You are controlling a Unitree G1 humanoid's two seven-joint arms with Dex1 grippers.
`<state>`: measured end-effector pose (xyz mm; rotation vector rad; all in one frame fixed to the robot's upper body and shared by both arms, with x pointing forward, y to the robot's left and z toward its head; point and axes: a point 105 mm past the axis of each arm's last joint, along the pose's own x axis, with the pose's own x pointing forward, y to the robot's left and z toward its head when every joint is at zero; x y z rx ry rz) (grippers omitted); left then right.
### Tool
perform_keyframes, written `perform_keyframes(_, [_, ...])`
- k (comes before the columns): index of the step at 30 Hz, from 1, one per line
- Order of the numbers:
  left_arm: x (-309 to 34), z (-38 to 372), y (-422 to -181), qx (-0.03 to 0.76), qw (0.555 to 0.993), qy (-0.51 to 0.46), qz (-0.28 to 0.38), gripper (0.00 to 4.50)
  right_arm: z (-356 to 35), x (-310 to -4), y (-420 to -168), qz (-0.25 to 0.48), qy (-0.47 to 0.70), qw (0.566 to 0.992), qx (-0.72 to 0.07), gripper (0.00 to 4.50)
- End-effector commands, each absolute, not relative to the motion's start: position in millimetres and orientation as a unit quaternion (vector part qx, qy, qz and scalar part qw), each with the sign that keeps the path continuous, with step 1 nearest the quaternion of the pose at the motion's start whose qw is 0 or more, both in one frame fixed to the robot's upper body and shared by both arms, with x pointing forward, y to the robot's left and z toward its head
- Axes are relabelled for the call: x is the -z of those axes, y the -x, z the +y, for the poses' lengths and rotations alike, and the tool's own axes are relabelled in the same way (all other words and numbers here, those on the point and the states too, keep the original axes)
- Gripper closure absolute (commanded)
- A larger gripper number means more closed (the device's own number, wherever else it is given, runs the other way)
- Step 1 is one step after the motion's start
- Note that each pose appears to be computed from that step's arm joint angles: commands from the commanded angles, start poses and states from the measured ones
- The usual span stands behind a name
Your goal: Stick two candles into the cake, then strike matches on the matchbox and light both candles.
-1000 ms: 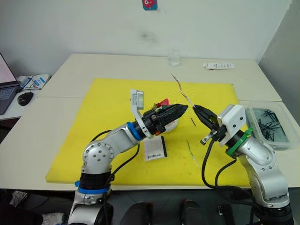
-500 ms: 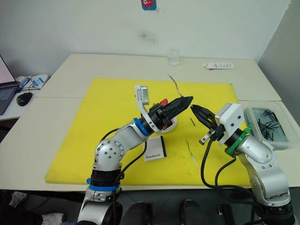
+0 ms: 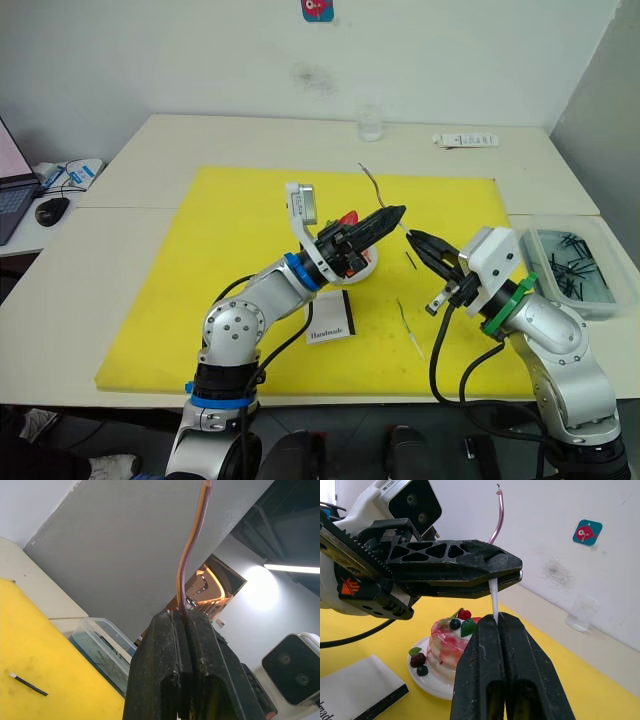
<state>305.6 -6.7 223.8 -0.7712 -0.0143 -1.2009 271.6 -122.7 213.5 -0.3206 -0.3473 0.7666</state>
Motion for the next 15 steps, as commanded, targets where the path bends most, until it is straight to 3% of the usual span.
perform_keyframes(1, [-236,-10,-299,0.567,0.746,0.348,-0.032,4.47,-121,-224,-266,-0.191,0.16,0.893,-0.374,4.5])
perform_keyframes(5, [-240,-5,-304,0.561,0.754,0.34,-0.038,4.5,-125,-223,-267,-0.187,0.161,0.897,-0.367,3.61])
perform_keyframes(10, [-257,23,-317,0.542,0.782,0.302,-0.064,4.5,-126,-223,-268,-0.17,0.162,0.899,-0.37,1.85])
perform_keyframes(15, [-273,62,-325,0.529,0.818,0.214,-0.074,4.5,-99,-228,-276,-0.125,0.123,0.891,-0.419,0.03])
